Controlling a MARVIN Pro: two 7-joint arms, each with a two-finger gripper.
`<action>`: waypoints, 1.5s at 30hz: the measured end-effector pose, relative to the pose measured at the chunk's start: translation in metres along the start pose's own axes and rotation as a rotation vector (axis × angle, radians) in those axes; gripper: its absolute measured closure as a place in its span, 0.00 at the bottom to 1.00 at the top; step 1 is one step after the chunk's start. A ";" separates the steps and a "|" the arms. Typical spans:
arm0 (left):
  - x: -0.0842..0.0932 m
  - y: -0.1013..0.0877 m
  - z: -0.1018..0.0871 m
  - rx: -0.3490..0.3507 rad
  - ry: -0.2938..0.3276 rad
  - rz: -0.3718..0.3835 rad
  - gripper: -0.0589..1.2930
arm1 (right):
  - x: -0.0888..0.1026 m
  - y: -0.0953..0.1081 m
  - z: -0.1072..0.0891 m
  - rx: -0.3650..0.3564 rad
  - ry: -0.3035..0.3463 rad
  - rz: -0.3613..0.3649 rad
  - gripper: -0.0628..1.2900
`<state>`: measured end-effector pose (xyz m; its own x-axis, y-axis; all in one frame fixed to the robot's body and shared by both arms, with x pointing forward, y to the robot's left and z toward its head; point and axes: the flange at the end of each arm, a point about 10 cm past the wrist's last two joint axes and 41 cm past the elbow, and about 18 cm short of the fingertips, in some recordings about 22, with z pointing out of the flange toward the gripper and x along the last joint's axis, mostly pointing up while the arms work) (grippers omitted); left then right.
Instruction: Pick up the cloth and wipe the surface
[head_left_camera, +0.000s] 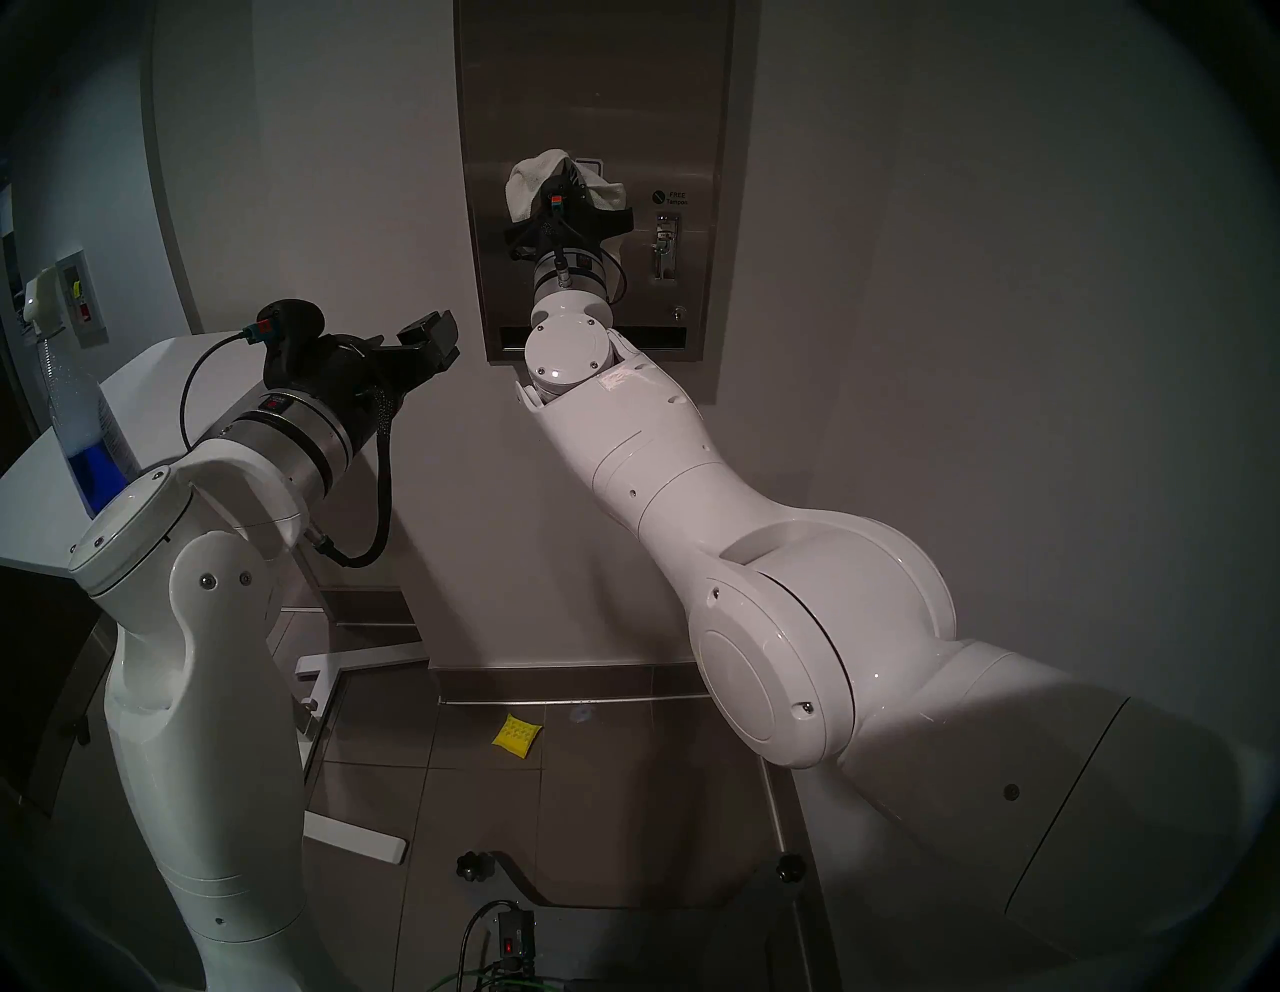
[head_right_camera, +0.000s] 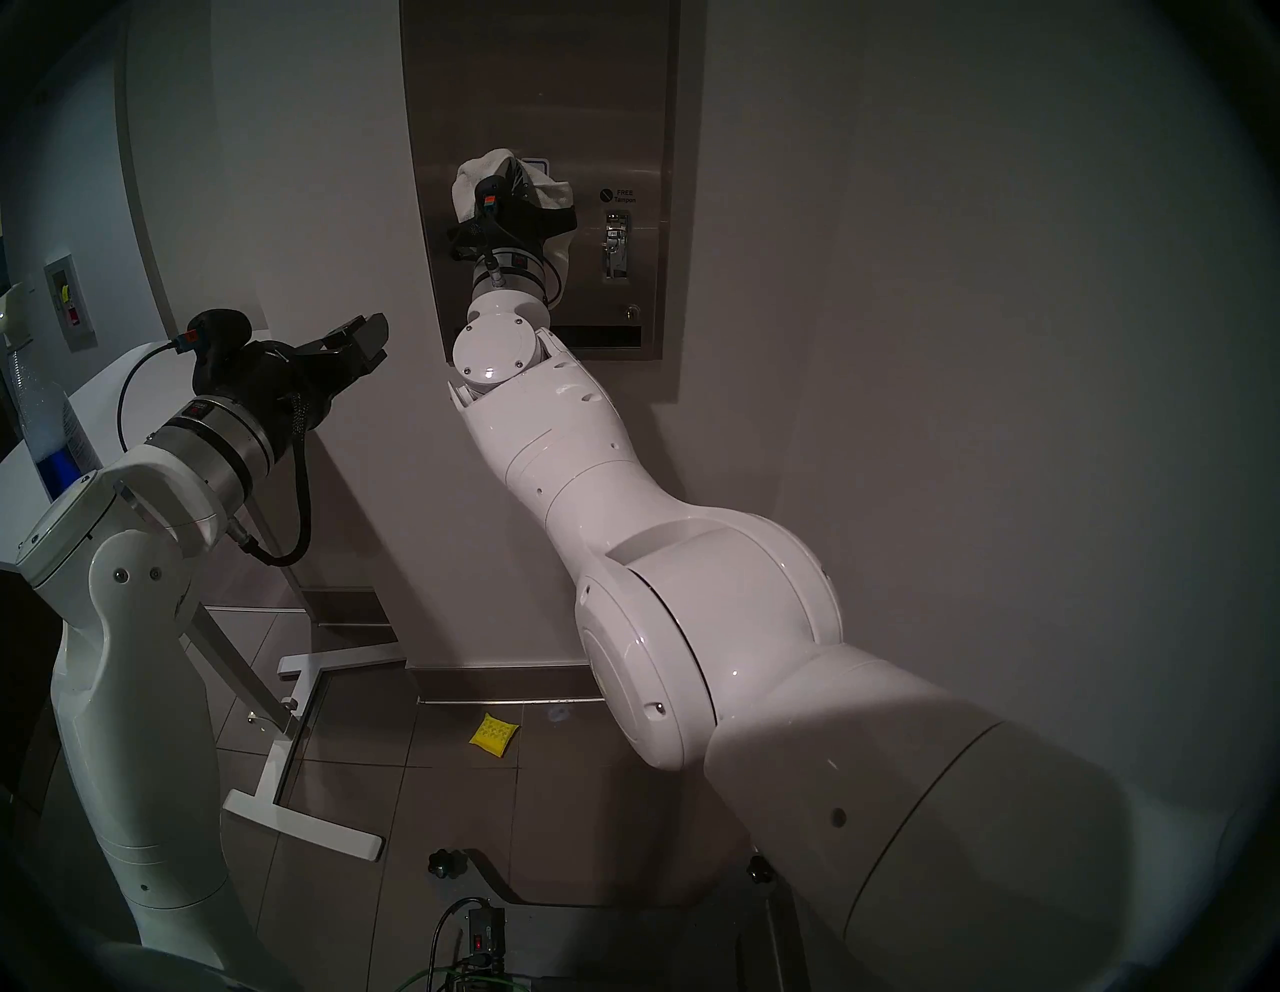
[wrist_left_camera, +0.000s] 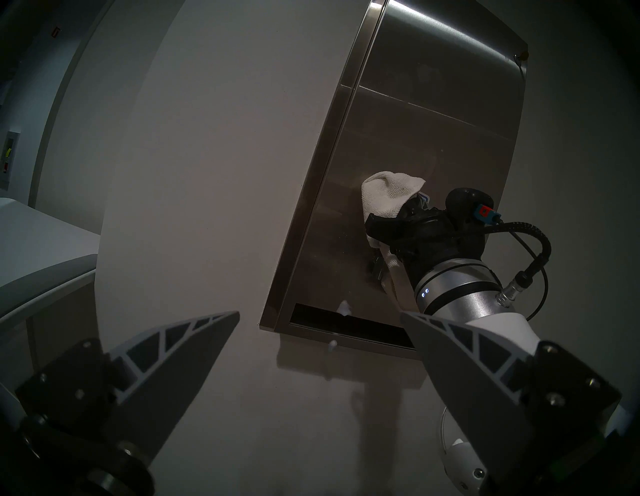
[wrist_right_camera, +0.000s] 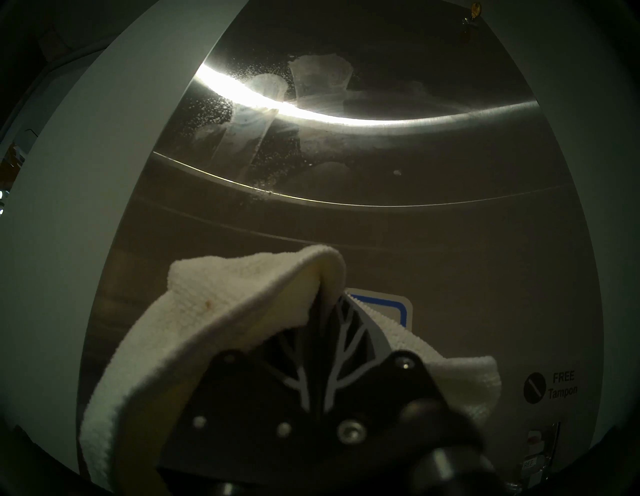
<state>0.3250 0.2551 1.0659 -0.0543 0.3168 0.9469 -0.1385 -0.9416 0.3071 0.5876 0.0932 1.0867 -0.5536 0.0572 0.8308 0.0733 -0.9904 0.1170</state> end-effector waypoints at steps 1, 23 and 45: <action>0.000 0.000 0.000 0.000 0.000 0.000 0.03 | -0.001 -0.001 -0.001 0.002 0.000 0.001 0.98; 0.000 0.000 0.000 0.000 0.000 0.000 0.03 | -0.023 -0.010 -0.047 -0.011 -0.143 0.081 0.98; 0.000 0.000 0.000 -0.001 0.000 0.000 0.03 | 0.044 -0.006 -0.027 0.059 -0.017 0.080 0.98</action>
<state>0.3250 0.2552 1.0661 -0.0541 0.3169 0.9469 -0.1392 -0.9414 0.3071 0.5408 0.0982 1.1077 -0.5297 -0.0195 0.8480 0.1657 -0.9828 0.0809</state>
